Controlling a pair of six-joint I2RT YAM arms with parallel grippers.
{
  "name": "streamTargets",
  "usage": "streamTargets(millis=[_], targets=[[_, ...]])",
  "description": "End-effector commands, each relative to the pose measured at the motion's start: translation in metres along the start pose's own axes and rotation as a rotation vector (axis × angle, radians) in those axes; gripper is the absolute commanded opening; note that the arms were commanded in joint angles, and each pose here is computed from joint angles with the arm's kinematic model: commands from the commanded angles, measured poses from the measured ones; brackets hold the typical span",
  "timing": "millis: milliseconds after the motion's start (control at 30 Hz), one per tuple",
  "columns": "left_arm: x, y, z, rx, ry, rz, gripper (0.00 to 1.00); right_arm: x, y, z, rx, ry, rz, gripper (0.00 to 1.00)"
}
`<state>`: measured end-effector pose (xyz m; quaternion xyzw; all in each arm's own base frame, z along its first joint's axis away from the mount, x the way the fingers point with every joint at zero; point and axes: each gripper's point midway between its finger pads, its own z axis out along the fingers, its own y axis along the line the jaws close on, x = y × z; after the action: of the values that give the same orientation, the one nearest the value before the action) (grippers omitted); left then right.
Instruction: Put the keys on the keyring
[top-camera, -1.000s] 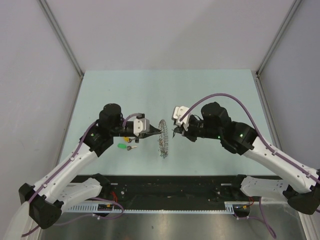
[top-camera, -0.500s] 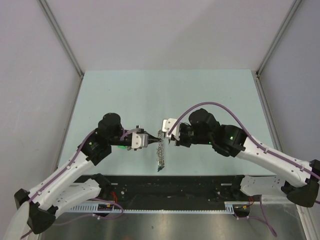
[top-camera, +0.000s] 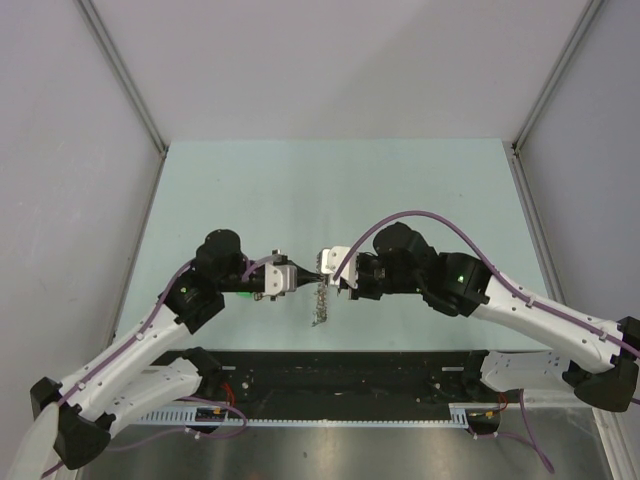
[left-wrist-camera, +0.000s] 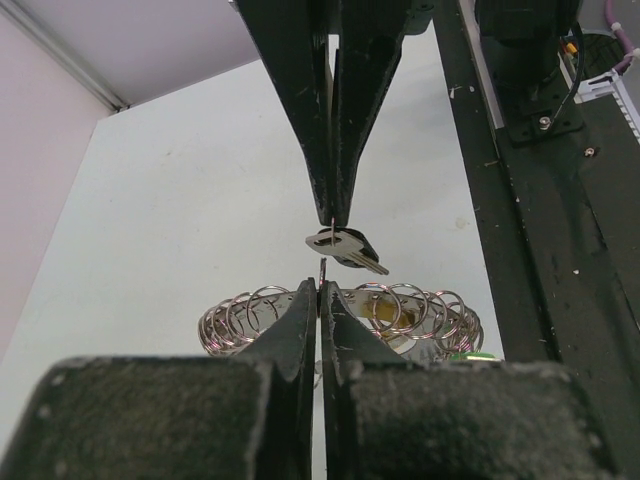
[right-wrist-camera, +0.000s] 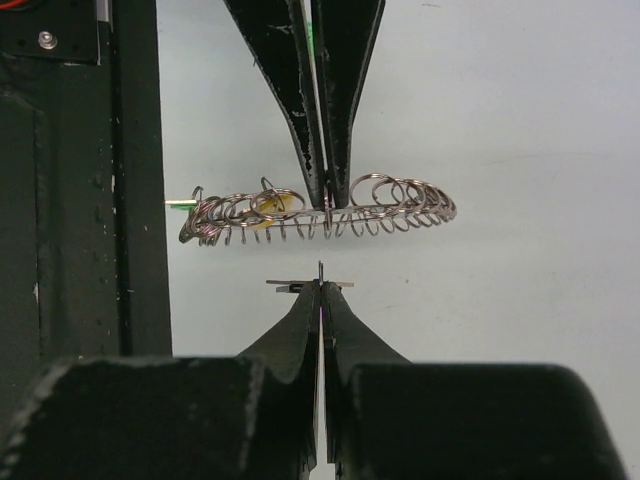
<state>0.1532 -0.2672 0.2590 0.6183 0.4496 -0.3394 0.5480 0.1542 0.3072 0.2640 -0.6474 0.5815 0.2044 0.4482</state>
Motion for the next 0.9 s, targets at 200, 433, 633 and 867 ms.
streamTargets(millis=[200, 433, 633, 867], targets=[[-0.0229, 0.0037, 0.0038, 0.009, -0.086, 0.035, 0.0, -0.0193, -0.0092, -0.0083, 0.036, -0.056, -0.023, 0.0], [-0.0234, 0.0016, 0.0053, 0.026, -0.095, 0.021, 0.0, -0.0226, -0.0102, -0.0084, 0.042, -0.075, -0.023, 0.0], [-0.0215, 0.0017, 0.0076, 0.033, -0.089, 0.004, 0.0, -0.0249, -0.0102, -0.0104, 0.046, -0.092, -0.026, 0.0], [-0.0213, 0.0021, 0.0082, 0.034, -0.091, -0.002, 0.0, -0.0234, -0.0084, -0.0101, 0.039, -0.088, -0.024, 0.0]])
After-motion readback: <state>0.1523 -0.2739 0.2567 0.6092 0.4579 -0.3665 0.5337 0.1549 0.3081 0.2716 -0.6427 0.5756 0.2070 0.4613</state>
